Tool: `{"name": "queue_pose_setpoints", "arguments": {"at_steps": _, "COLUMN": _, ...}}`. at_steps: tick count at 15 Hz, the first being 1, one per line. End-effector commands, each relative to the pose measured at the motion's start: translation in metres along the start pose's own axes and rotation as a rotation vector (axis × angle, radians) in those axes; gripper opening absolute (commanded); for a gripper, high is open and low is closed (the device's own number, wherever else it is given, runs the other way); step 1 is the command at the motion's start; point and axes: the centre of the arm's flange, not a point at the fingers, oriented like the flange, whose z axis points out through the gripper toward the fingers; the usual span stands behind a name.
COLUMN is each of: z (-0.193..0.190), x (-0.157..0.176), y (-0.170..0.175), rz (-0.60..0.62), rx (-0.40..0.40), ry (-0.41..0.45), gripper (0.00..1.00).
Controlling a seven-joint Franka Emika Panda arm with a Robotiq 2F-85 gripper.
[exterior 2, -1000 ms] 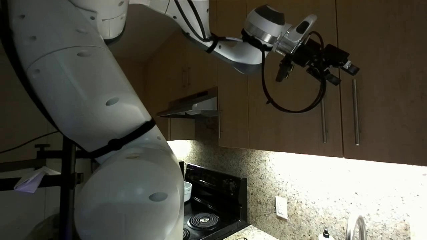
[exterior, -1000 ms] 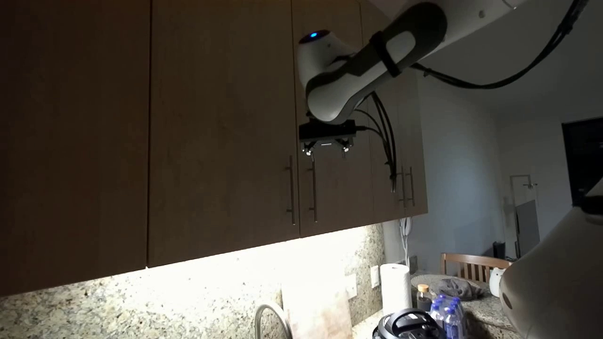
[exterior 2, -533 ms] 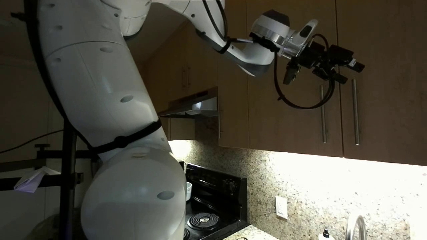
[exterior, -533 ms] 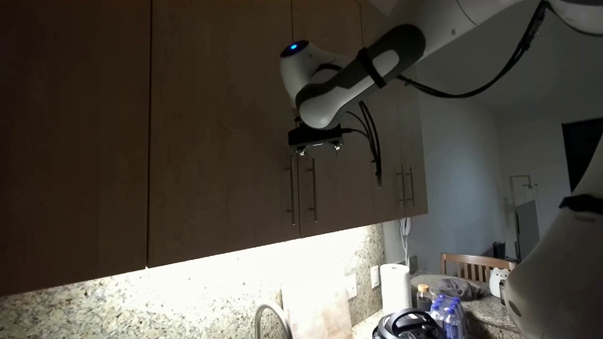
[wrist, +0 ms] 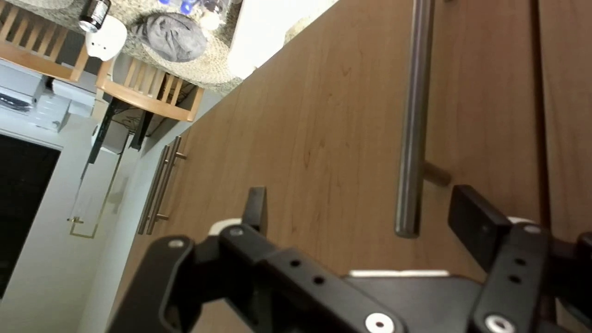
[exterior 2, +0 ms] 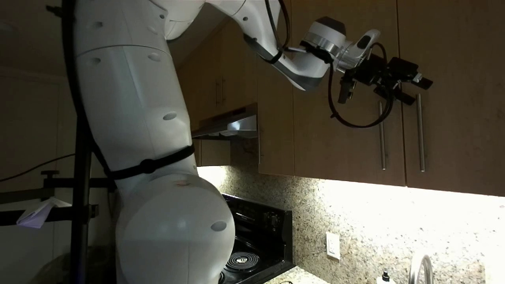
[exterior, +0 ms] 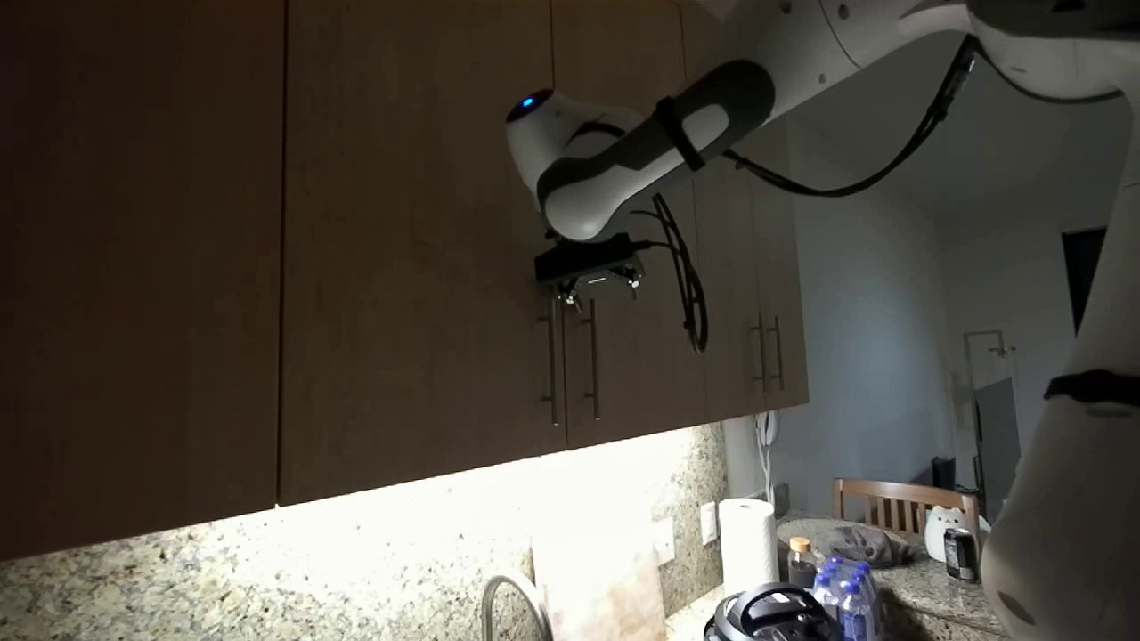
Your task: Open the top right cabinet door
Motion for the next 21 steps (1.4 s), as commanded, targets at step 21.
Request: {"name": "queue_pose_setpoints", "arguments": {"at_steps": 21, "z": 0.008, "x": 0.009, "y": 0.022, "rz": 0.267, "rx": -0.023, "ry": 0.138, "gripper": 1.0}}
